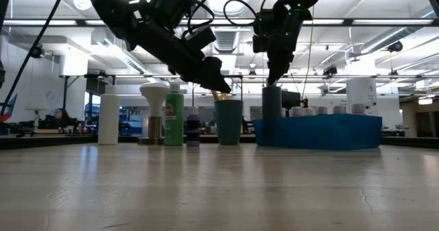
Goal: Pick & Place Paint Supplies
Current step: Put the large blue paint bottle into the blue bin, then put the white paint bottle into the blue bin
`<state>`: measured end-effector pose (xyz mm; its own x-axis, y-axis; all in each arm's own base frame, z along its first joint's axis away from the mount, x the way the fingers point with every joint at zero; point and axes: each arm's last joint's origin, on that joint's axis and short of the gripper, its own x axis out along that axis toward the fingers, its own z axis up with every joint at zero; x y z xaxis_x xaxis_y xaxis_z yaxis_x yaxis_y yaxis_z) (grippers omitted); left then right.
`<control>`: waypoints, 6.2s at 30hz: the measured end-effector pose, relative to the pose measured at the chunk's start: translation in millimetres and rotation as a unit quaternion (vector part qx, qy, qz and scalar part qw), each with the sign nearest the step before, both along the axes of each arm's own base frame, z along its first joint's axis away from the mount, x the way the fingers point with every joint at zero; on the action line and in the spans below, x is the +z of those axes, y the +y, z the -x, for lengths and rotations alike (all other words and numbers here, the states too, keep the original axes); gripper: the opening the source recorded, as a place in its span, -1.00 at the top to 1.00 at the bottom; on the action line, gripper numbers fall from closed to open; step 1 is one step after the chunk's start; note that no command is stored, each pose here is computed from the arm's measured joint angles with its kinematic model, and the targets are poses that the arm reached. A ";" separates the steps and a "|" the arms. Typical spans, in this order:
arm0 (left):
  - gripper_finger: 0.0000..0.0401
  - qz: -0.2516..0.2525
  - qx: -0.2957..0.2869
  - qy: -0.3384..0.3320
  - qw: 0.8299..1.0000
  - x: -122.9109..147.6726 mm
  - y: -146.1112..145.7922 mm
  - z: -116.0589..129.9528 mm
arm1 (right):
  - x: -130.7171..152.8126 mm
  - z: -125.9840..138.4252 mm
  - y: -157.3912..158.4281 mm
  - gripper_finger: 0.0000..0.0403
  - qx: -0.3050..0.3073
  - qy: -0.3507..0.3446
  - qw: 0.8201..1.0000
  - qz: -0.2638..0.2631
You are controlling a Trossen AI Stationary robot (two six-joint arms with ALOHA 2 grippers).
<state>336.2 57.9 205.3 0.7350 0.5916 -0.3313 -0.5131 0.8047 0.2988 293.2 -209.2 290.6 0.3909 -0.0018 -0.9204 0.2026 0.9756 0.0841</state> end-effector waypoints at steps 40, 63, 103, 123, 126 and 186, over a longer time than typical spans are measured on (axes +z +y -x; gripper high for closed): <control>-0.84 0.001 0.000 -0.001 1.000 -0.1 -0.1 0.0 | -16.6 2.2 -0.4 0.42 0.006 0.002 1.000 -0.002; -0.84 0.003 0.001 -0.002 1.000 -0.2 -0.1 0.0 | -17.2 0.3 -1.0 0.12 0.008 -0.002 1.000 0.002; -0.82 -0.002 0.013 0.013 1.000 29.1 -2.5 22.9 | 77.0 6.7 -1.9 -0.41 -0.057 -0.031 0.993 0.095; -0.82 0.014 0.198 0.017 0.980 85.1 -14.5 119.5 | 124.8 33.4 18.9 -0.09 -0.091 -0.039 0.992 0.084; -0.81 0.013 0.219 0.020 0.976 84.3 -22.7 128.7 | 127.9 35.9 20.7 -0.07 -0.092 -0.043 0.991 0.088; -0.70 -0.002 0.432 -0.205 0.878 -101.3 -28.3 217.6 | 106.1 11.8 2.7 0.24 -0.050 -0.111 0.980 0.159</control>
<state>118.6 29.6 104.0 0.0681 0.9878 -0.1401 -0.9968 0.0614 -0.0515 281.4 -206.5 396.6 0.5652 -0.3238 -0.7587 0.3102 0.9357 -0.1682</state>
